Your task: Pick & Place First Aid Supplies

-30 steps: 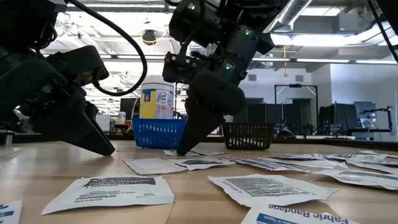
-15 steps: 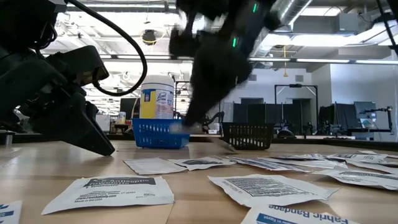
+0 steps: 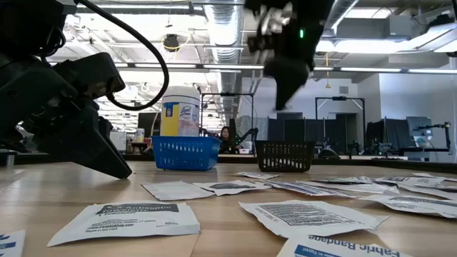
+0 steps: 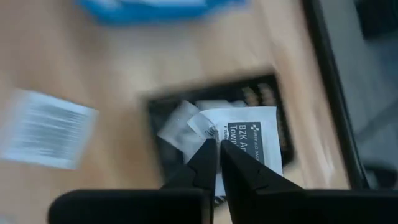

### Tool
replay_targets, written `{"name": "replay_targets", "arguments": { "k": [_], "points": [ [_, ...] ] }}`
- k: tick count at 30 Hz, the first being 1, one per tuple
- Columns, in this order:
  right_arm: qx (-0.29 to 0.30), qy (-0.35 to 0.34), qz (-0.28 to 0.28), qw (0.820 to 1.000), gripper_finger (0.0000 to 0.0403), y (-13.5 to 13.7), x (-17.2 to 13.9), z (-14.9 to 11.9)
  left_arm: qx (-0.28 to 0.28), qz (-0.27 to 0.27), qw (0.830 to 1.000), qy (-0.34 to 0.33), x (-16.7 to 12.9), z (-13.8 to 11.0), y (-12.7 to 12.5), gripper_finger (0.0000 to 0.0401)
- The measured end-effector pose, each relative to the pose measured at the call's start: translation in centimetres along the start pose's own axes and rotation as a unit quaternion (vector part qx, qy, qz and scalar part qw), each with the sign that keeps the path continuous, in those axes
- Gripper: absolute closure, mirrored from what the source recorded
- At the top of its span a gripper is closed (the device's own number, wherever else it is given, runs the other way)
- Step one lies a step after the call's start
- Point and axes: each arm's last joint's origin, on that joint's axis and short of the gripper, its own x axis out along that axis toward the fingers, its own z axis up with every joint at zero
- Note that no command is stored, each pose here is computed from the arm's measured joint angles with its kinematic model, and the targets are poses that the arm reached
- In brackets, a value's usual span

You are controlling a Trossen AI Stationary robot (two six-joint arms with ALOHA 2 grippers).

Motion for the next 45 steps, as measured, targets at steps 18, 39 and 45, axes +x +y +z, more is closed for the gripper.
{"name": "replay_targets", "arguments": {
  "k": [18,39,45],
  "points": [
    [0.03,0.034,0.104,0.994,0.0316,-0.8,4.2,-1.2,0.001,0.0,1.0,0.0,0.0,0.0,0.0,0.03],
    [-0.024,-0.002,0.251,0.968,0.0315,7.5,3.1,-2.2,-0.001,-0.002,1.0,-0.003,0.0,0.0,0.0,0.03],
    [-0.008,0.001,0.245,0.97,0.0315,7.8,4.9,-0.8,-0.003,-0.005,1.0,-0.005,0.0,-0.1,0.1,0.03]
  ]
}}
